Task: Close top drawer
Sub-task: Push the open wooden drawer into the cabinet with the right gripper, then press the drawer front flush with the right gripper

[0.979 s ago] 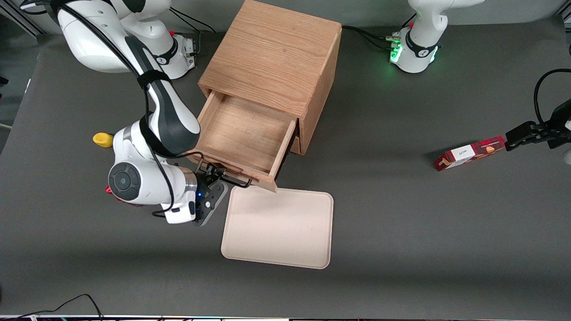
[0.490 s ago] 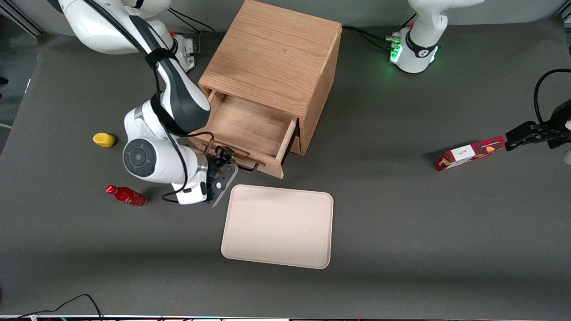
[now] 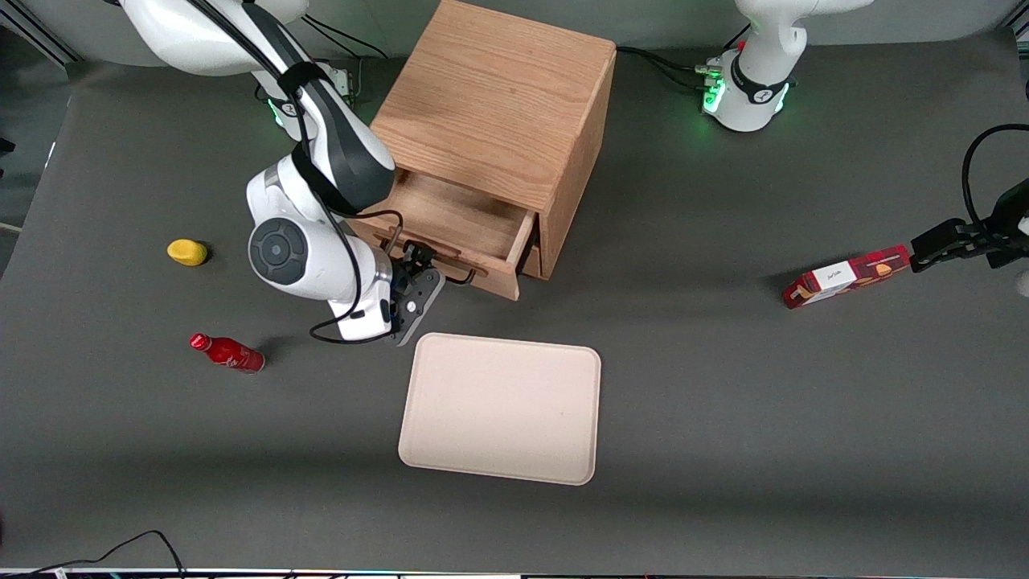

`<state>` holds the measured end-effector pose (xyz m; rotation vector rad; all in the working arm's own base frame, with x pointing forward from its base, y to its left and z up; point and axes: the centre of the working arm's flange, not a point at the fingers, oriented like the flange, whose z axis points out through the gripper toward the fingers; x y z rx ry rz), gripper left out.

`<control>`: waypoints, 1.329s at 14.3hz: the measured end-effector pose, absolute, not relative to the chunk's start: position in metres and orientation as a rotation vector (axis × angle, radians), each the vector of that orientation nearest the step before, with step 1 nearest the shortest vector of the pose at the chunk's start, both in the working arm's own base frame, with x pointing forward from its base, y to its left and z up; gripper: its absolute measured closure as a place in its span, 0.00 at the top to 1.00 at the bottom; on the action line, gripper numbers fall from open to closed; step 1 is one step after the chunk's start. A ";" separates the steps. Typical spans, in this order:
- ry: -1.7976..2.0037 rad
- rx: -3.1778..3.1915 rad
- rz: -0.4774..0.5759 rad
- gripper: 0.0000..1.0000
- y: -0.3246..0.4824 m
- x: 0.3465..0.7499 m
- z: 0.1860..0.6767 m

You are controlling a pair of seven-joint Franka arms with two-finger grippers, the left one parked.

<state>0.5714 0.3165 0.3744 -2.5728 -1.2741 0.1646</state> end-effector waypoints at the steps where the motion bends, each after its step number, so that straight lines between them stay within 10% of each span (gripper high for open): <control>1: -1.274 -2.571 0.172 1.00 0.321 0.565 0.375; 19: -1.296 -2.561 0.206 1.00 0.364 0.499 0.381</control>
